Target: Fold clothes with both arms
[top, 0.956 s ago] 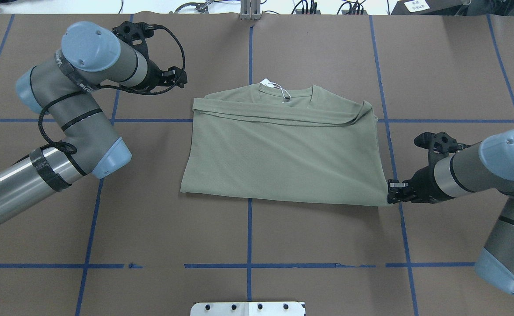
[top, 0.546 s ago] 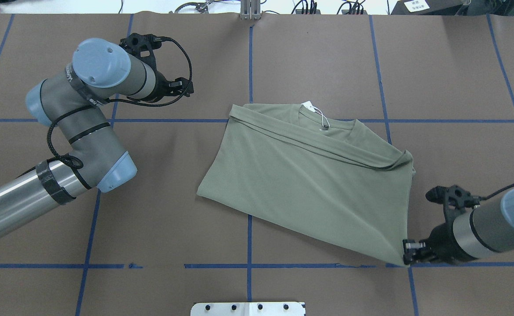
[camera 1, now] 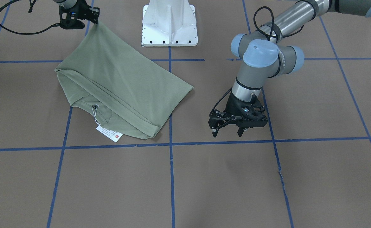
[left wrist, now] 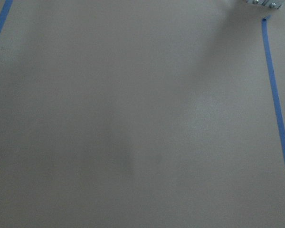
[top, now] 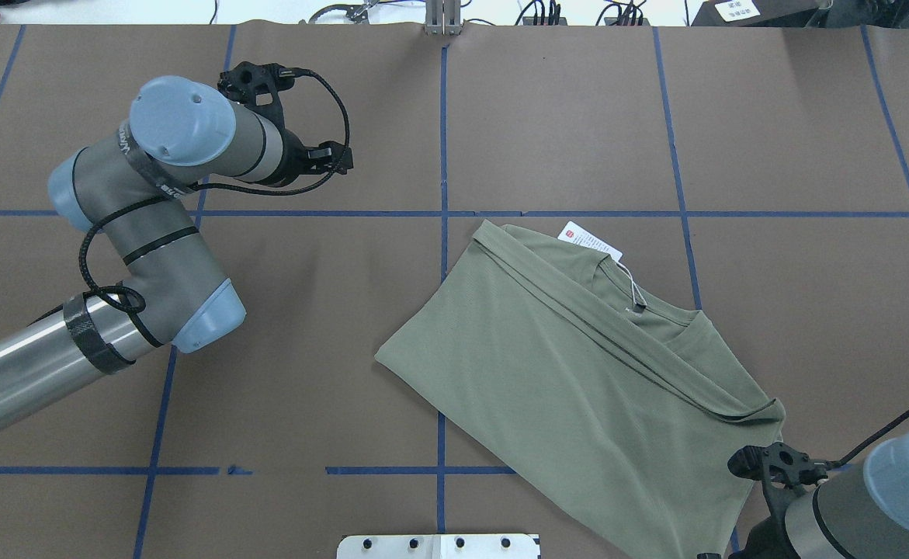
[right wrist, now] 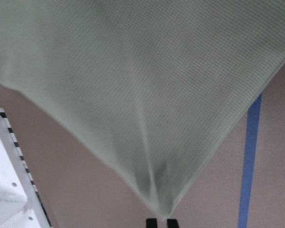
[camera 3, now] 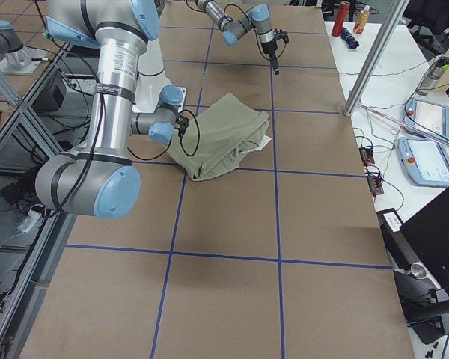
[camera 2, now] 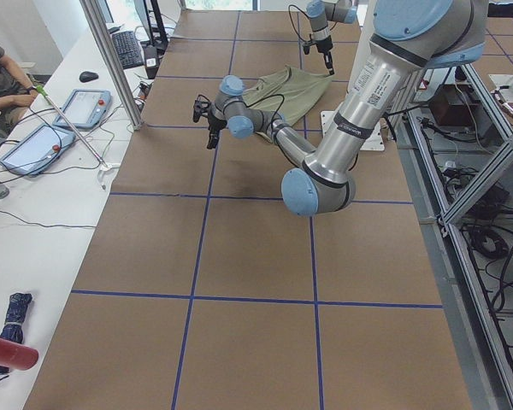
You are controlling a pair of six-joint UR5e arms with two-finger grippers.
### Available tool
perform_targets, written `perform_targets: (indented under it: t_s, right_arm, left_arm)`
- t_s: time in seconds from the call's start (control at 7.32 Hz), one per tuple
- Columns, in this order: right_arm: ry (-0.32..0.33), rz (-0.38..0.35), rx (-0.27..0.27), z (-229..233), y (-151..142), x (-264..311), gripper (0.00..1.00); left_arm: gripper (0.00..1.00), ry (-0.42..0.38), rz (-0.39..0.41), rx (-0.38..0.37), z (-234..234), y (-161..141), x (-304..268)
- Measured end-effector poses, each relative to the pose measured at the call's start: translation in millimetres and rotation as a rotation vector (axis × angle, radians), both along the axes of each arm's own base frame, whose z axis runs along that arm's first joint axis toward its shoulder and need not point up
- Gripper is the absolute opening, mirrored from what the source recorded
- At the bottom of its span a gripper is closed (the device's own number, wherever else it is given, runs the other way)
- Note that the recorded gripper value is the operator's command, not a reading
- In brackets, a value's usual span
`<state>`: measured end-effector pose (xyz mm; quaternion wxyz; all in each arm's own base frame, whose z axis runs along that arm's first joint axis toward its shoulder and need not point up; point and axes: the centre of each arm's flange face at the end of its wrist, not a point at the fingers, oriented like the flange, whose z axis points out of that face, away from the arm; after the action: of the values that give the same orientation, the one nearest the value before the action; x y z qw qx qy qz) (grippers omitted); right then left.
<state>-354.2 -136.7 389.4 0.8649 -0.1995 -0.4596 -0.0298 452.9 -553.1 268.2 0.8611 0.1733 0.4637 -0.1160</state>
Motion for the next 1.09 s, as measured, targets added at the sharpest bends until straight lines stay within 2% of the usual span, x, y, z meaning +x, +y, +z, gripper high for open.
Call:
perform_targets:
  t_s: [0.14, 0.41, 0.55, 0.68, 0.82, 1.09]
  right_arm:
    - [-0.029, 0.032, 0.000, -8.8, -11.0, 6.0, 1.00]
    - [-0.095, 0.155, 0.013, -28.6, -55.7, 20.3, 1.00]
    - [-0.143, 0.237, 0.031, -46.6, -86.3, 27.4, 1.00]
    - [-0.185, 0.307, 0.051, -63.6, -113.7, 32.6, 1.00]
    - [-0.215, 0.354, 0.068, -75.9, -133.4, 34.5, 1.00]
    - [-0.240, 0.389, 0.085, -87.2, -149.4, 35.0, 1.00]
  left_arm:
    - [0.99, 0.016, 0.013, 0.005, -8.8, 9.9, 3.6]
    - [0.99, 0.074, 0.053, -0.041, -22.9, 54.2, 35.3]
    - [0.99, 0.112, 0.068, -0.095, -27.1, 83.8, 52.9]
    - [0.94, 0.151, 0.075, -0.160, -31.8, 112.5, 68.3]
    - [0.94, 0.181, 0.074, -0.230, -35.0, 136.9, 83.1]
    - [0.94, 0.161, 0.056, -0.353, -33.5, 164.6, 105.1]
